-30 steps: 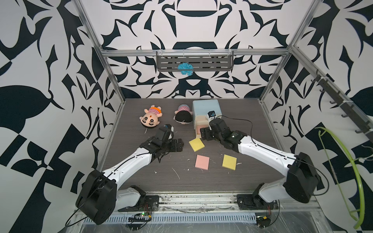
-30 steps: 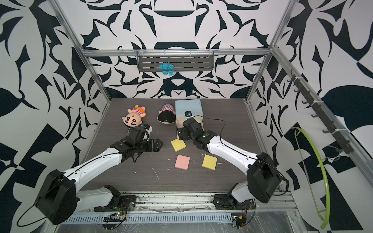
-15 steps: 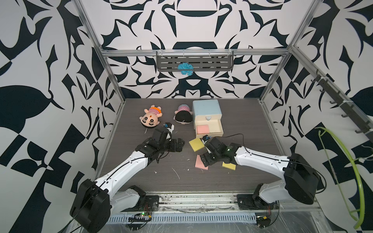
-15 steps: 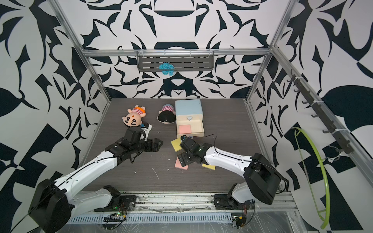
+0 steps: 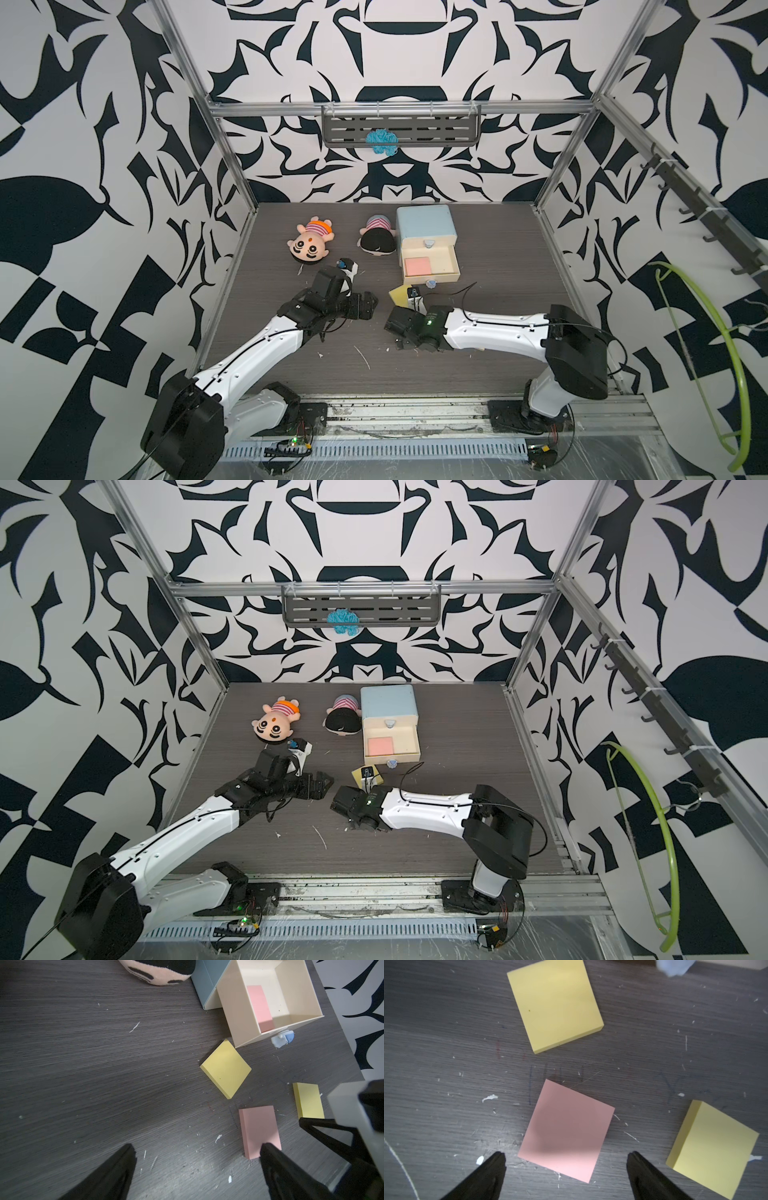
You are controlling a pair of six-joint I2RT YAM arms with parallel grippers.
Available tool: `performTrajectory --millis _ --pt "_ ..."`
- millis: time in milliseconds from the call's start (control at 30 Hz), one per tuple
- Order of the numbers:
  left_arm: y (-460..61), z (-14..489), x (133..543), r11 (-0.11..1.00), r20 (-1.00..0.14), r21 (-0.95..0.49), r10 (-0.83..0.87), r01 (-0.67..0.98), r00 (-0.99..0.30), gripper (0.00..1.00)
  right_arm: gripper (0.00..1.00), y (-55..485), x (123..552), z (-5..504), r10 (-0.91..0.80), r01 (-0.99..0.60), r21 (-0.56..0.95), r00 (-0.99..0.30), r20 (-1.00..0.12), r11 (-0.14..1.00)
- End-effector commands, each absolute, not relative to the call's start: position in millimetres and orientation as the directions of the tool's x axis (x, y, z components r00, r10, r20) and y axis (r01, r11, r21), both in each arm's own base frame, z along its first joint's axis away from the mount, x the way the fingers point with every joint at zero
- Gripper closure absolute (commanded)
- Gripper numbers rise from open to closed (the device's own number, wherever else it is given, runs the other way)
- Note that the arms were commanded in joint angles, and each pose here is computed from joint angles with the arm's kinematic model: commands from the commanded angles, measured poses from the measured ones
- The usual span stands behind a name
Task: Please put the sticky notes in the drawer by color
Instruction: Pick up the sticky notes from the center of the board.
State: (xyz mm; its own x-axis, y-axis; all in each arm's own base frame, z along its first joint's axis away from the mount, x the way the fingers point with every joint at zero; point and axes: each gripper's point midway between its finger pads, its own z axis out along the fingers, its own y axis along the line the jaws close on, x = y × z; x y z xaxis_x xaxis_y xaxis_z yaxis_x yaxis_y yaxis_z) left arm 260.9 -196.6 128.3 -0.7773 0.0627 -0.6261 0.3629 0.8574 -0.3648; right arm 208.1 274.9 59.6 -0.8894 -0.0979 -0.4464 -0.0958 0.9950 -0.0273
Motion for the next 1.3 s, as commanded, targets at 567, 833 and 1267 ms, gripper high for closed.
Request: performTrajectory --millis 567,833,1267 --pt "-191 128 248 0.850 -0.630 -0.361 0.082 0.385 -0.772 0.01 0.01 281 212 17 0.016 0.018 -0.002 -0.922 -0.387 1.000" --pt "-193 127 249 0.849 -0.621 -0.368 0.081 0.381 -0.780 0.01 0.06 275 212 10 0.014 0.024 -0.021 -0.923 -0.384 0.999" --pt "-196 128 252 0.849 -0.613 -0.371 0.082 0.378 -0.786 0.01 0.18 276 214 4 -0.013 -0.002 -0.031 -0.927 -0.374 1.000"
